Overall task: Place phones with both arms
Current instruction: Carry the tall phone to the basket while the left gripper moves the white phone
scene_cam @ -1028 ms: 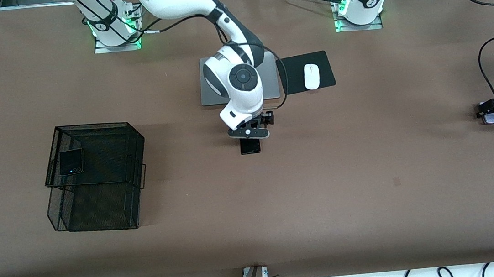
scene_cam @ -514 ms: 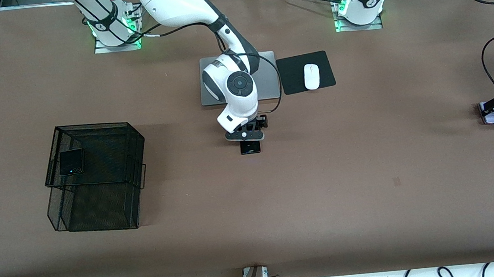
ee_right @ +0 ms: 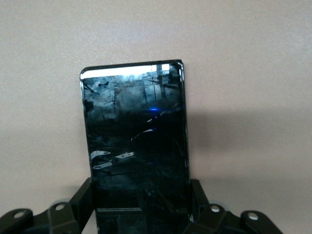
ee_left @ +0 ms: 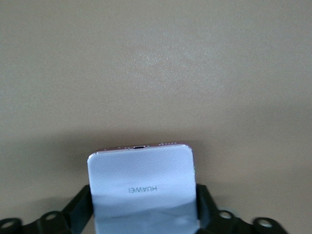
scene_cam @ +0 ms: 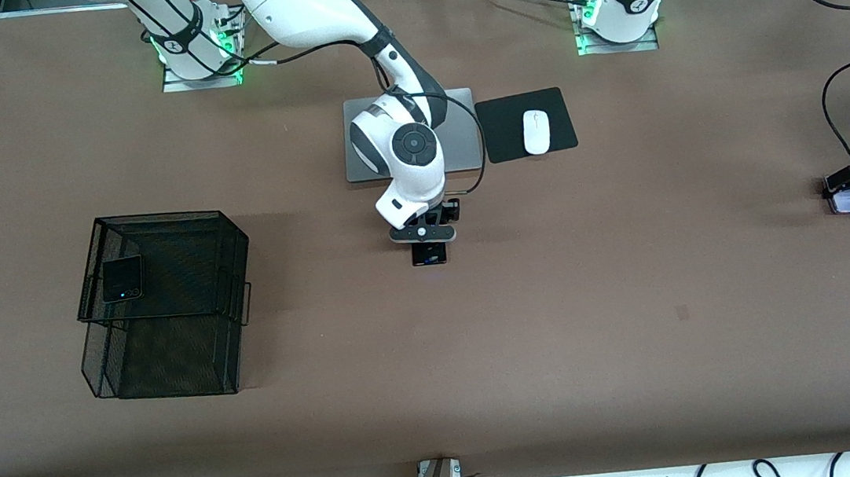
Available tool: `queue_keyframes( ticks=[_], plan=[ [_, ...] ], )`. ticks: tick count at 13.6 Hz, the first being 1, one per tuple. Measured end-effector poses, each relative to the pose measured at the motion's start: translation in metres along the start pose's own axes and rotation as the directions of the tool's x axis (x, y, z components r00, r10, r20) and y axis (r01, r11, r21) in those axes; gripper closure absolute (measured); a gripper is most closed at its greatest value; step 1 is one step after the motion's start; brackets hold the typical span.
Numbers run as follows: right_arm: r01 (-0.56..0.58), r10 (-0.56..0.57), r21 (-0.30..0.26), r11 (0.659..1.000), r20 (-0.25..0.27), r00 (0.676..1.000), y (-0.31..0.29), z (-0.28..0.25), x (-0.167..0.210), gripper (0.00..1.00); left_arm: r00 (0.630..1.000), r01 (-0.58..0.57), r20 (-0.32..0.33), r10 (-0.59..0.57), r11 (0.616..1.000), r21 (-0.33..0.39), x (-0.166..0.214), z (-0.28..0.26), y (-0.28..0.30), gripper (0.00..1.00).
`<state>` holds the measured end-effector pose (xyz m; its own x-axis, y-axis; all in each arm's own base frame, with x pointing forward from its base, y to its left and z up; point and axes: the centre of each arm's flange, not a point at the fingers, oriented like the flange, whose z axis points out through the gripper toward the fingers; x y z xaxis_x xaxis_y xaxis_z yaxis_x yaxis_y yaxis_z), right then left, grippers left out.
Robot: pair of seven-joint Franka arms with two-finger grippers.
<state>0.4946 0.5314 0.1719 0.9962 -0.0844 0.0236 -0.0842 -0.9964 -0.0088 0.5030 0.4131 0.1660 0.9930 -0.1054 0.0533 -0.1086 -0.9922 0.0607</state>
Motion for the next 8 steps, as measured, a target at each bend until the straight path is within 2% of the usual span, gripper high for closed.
queue_keyframes(
  ticks=[2, 4, 6, 8],
  plan=[
    [0.001, -0.001, 0.009, 1.0, -0.003, 1.0, -0.004, -0.011, 0.002, 0.19, 1.0, -0.009, -0.002, 0.009, 1.0, -0.003, 0.004, -0.002, 0.004, 0.15],
    [-0.002, 0.002, 0.01, 1.0, 0.007, 1.0, -0.007, -0.044, 0.009, 0.19, 0.999, -0.042, -0.003, 0.042, 0.999, -0.018, 0.022, -0.014, 0.018, 0.15],
    [-0.019, 0.019, 0.008, 1.0, 0.013, 1.0, -0.001, -0.095, 0.023, 0.19, 0.995, -0.101, 0.015, 0.101, 0.995, -0.021, 0.06, -0.049, 0.044, 0.15],
    [-0.051, 0.051, -0.004, 0.999, 0.024, 0.998, 0.02, -0.156, 0.04, 0.19, 0.989, -0.128, 0.077, 0.129, 0.992, -0.017, 0.102, -0.093, 0.078, 0.15]
  ],
)
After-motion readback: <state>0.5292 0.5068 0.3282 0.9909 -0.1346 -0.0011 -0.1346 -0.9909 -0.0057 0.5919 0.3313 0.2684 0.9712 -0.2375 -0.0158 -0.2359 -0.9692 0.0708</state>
